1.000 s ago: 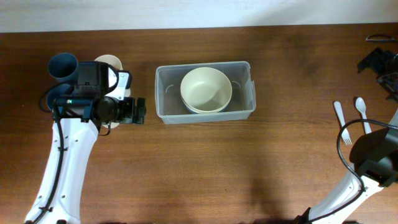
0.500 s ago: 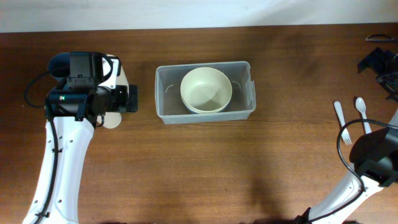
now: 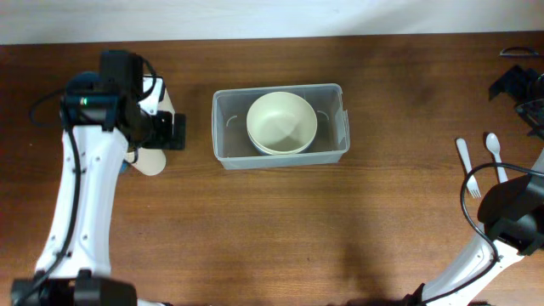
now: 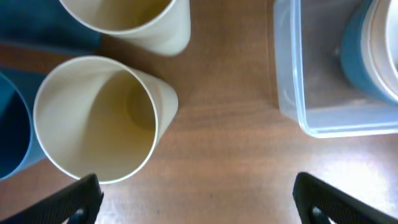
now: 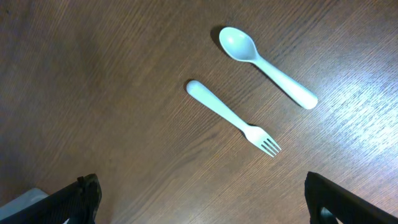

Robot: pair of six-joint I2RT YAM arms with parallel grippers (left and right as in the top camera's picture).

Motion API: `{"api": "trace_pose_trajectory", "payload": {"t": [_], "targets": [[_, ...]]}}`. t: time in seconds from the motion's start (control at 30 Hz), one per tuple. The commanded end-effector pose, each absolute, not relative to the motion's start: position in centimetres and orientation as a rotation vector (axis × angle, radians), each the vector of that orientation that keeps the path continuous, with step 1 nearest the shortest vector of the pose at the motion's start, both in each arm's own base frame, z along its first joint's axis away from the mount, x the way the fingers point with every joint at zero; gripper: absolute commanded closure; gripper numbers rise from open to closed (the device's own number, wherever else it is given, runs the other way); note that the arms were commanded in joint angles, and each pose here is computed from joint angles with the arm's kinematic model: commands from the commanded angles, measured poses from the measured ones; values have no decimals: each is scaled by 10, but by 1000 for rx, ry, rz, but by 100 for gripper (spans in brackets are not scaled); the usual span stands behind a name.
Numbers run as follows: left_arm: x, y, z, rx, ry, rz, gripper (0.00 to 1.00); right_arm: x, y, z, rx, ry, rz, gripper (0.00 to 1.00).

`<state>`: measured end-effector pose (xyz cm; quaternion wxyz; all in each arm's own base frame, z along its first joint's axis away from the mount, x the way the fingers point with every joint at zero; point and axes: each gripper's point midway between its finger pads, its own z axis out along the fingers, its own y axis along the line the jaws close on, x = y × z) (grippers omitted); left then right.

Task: Pack container
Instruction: 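Move the left gripper toward the cream and blue cups, then close the left gripper on the front cream cup rim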

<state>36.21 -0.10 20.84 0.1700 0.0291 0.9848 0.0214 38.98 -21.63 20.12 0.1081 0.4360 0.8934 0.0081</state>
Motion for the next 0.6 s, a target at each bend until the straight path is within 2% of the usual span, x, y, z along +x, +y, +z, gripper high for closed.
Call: {"api": "trace_pose_trajectory", "payload": {"t": [0.0, 0.57], "targets": [[372, 0, 207, 101, 2829, 76, 0, 389, -216, 200, 1294, 2628, 19, 1], [383, 18, 169, 21, 2929, 67, 0, 389, -216, 200, 1294, 2628, 19, 1]]}}
